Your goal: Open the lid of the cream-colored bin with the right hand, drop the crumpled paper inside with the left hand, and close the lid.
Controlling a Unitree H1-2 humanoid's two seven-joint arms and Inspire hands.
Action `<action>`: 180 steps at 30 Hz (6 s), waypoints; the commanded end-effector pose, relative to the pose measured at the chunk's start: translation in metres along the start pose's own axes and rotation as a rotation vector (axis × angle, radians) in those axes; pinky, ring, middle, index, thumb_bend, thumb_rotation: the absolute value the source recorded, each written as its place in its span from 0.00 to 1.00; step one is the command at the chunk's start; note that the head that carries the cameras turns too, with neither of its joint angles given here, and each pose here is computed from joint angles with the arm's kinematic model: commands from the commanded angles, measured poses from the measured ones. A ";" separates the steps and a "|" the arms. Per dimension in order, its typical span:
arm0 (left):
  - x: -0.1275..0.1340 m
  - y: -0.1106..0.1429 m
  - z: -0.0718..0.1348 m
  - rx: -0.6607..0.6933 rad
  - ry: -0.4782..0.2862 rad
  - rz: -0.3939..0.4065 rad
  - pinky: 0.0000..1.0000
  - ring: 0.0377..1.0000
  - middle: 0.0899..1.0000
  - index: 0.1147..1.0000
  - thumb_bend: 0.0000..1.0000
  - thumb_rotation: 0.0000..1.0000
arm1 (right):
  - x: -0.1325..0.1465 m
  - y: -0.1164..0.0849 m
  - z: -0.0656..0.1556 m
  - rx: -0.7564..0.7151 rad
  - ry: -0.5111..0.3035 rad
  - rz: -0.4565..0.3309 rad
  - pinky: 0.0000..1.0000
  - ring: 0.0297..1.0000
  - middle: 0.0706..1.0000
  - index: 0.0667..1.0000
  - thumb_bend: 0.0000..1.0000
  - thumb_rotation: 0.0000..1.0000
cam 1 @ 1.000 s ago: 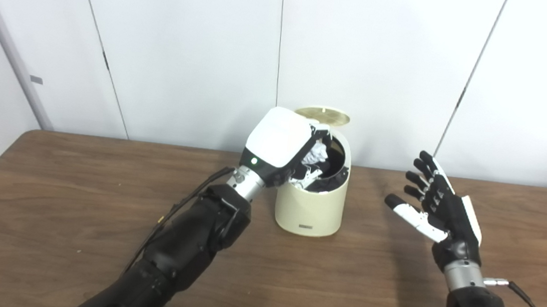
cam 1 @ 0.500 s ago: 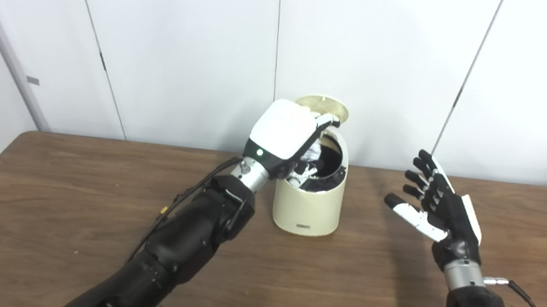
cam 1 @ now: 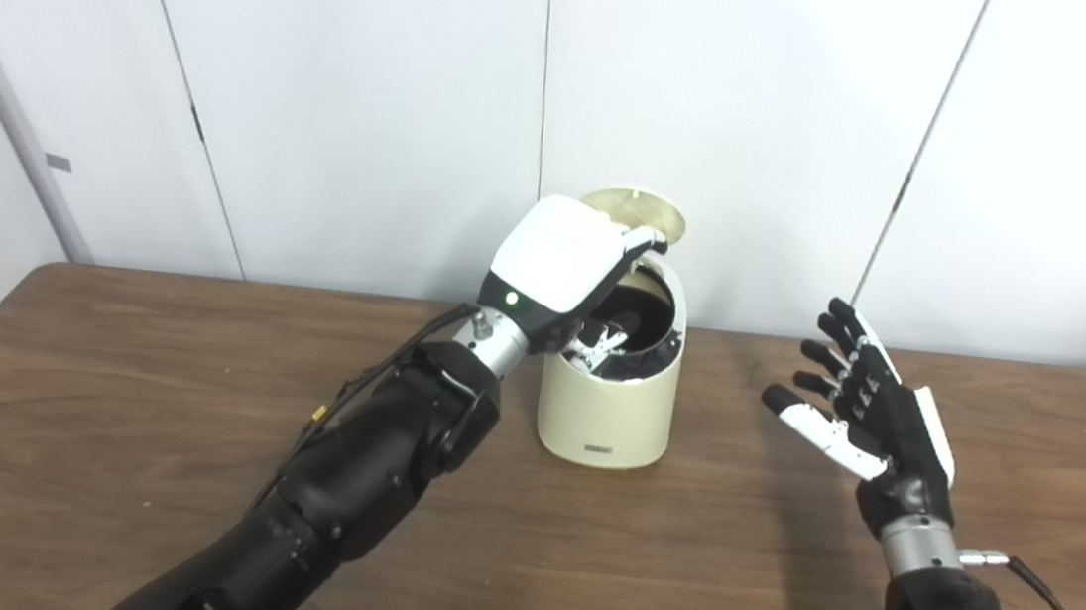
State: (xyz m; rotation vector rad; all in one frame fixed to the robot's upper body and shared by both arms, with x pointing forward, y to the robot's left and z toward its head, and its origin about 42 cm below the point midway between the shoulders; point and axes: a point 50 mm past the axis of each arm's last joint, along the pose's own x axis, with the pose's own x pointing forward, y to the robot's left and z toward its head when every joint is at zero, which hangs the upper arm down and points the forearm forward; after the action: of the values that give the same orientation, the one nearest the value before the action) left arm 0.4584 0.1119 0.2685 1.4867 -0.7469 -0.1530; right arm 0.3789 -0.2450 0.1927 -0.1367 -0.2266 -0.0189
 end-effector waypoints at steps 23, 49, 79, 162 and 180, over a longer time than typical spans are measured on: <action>-0.051 0.045 -0.030 -0.524 0.021 0.343 0.29 0.36 0.41 0.48 0.50 0.00 | 0.012 -0.006 0.018 -0.004 -0.098 -0.005 0.77 0.86 0.92 0.91 0.74 0.36; -0.135 0.008 -0.044 -1.039 0.356 0.425 0.46 0.51 0.44 0.45 0.52 0.00 | 0.012 -0.013 0.015 -0.026 -0.090 0.003 0.82 0.87 0.93 0.92 0.72 0.36; -0.178 -0.050 -0.064 -1.209 0.407 0.282 0.61 0.74 0.81 0.89 0.56 0.51 | 0.004 -0.012 0.014 -0.002 -0.104 0.026 0.82 0.86 0.93 0.92 0.70 0.35; -0.195 -0.056 -0.084 -1.107 0.475 0.341 0.52 0.62 0.69 0.76 0.62 0.48 | 0.091 0.040 0.133 -0.403 -0.363 0.275 0.76 0.84 0.89 0.85 0.64 0.66; -0.196 -0.058 -0.078 -1.127 0.475 0.335 0.53 0.64 0.71 0.76 0.61 0.42 | 0.102 0.057 0.138 -0.468 -0.364 0.365 0.80 0.90 0.92 0.86 0.63 0.60</action>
State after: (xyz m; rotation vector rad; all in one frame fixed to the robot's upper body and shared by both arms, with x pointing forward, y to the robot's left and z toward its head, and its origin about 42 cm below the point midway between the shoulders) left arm 0.3630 0.2756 0.1344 0.2795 -0.2998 0.0445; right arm 0.4452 -0.1734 0.3099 -0.6161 -0.4442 0.3238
